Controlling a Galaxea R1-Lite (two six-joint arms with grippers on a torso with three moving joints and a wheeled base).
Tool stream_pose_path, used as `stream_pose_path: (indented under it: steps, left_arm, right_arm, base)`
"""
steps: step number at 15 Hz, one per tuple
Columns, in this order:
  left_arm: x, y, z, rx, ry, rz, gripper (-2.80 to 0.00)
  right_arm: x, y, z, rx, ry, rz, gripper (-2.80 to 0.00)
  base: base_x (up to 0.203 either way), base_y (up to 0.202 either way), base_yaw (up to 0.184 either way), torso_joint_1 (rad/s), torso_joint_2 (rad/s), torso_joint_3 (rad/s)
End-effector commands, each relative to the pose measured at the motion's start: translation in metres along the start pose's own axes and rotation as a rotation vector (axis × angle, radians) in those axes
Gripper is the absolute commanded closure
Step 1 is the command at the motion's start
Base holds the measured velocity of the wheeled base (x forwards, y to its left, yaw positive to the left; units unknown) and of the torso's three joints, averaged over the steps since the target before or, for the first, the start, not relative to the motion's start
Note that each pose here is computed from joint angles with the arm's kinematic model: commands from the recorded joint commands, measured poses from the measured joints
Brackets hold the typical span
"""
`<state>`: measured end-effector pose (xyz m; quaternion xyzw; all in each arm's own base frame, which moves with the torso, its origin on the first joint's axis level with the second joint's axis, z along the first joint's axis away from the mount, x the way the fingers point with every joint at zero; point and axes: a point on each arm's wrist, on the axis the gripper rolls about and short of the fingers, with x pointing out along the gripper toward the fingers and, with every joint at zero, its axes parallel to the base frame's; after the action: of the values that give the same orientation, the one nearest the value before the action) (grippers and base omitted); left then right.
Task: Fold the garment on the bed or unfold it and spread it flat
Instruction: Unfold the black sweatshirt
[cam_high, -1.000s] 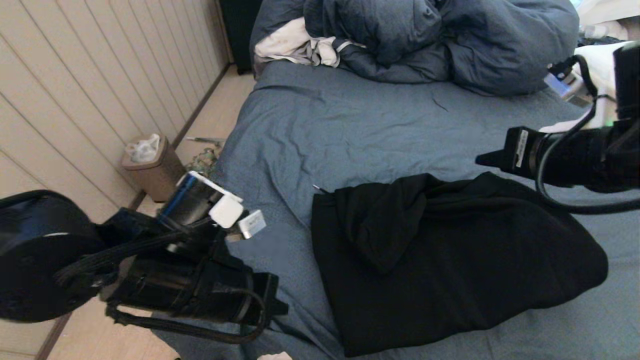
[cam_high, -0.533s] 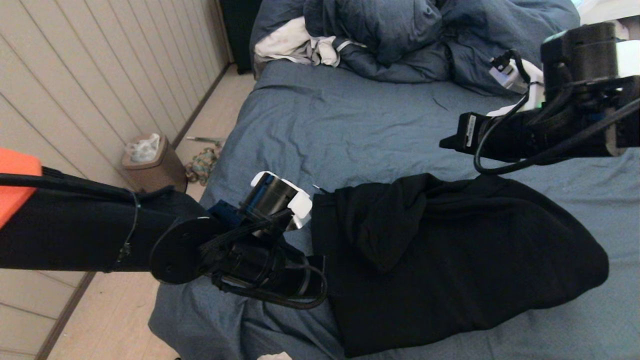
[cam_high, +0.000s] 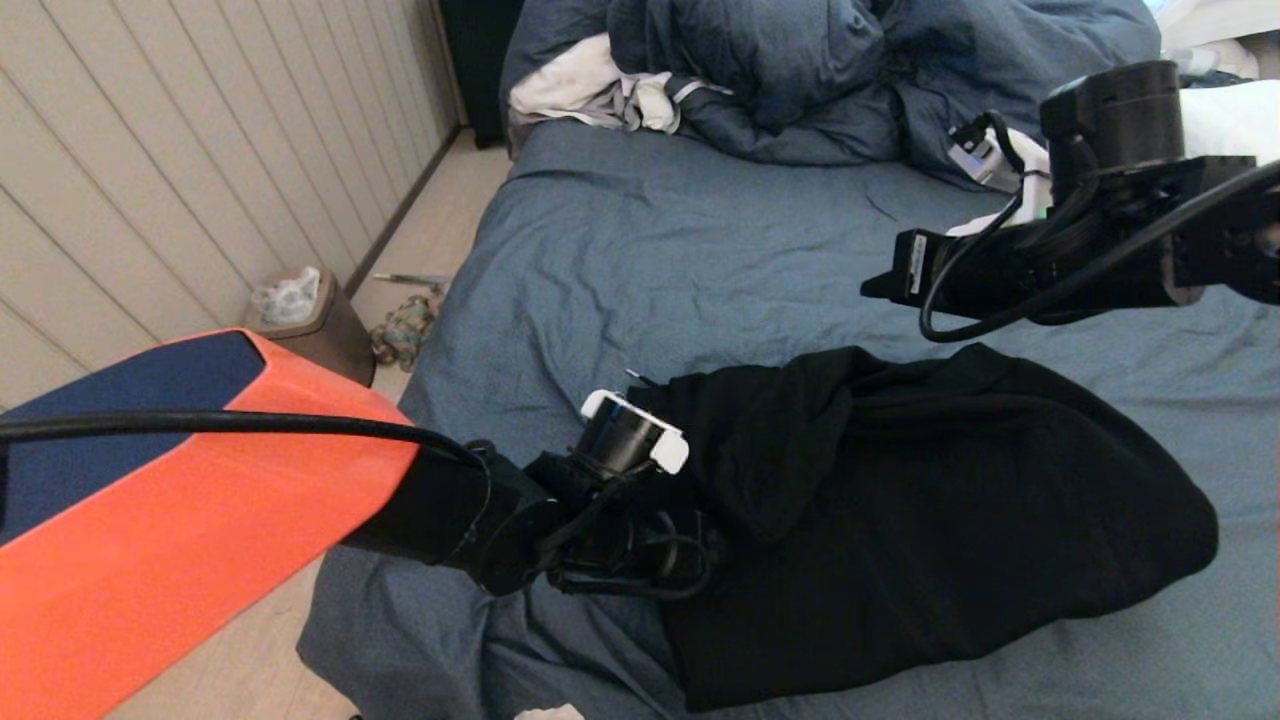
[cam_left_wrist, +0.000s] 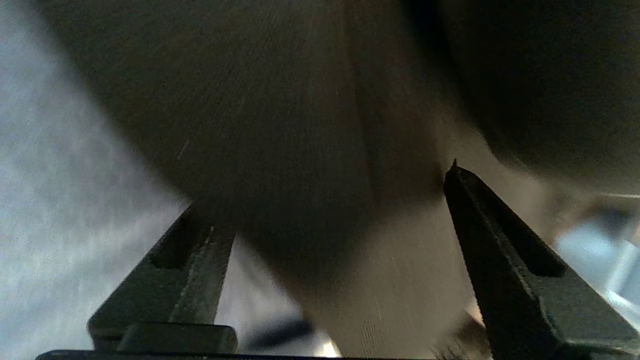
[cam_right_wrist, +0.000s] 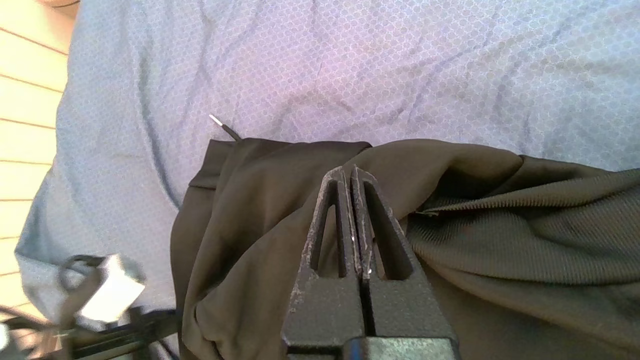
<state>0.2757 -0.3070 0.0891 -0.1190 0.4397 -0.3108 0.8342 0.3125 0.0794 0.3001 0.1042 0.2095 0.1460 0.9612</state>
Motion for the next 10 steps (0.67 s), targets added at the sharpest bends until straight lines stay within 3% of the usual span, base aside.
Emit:
stream_pose_path:
  steps: [1,3,4,5,10]
  left_arm:
    - [0.018,0.006,-0.009,-0.003,0.025,0.022,-2.80]
    - [0.016,0.000,-0.007,0.003,0.013,0.010,-2.80]
    - [0.014,-0.003,-0.009,0.012,0.014,0.008,-1.83]
    - [0.014,-0.006,-0.013,0.023,0.018,0.012,0.00]
    - [0.013,-0.014,-0.012,0.027,-0.019,-0.003,0.00]
  right_arm:
    - [0.000,0.000,-0.001,0.001,0.004,0.001,0.00]
    - [0.000,-0.001,0.000,0.003,0.003,0.000,0.00]
    - [0.000,-0.001,0.000,0.003,0.003,0.000,0.00]
    - [0.000,-0.001,0.000,0.003,0.002,0.000,0.00]
    - [0.000,-0.001,0.000,0.003,0.001,-0.002,0.00]
  base:
    - [0.000,0.000,0.000,0.000,0.00,0.000]
    - [0.000,0.000,0.000,0.000,0.00,0.000]
    - [0.000,0.000,0.000,0.000,0.00,0.000]
    - [0.000,0.000,0.000,0.000,0.00,0.000]
    - [0.000,0.000,0.000,0.000,0.00,0.000]
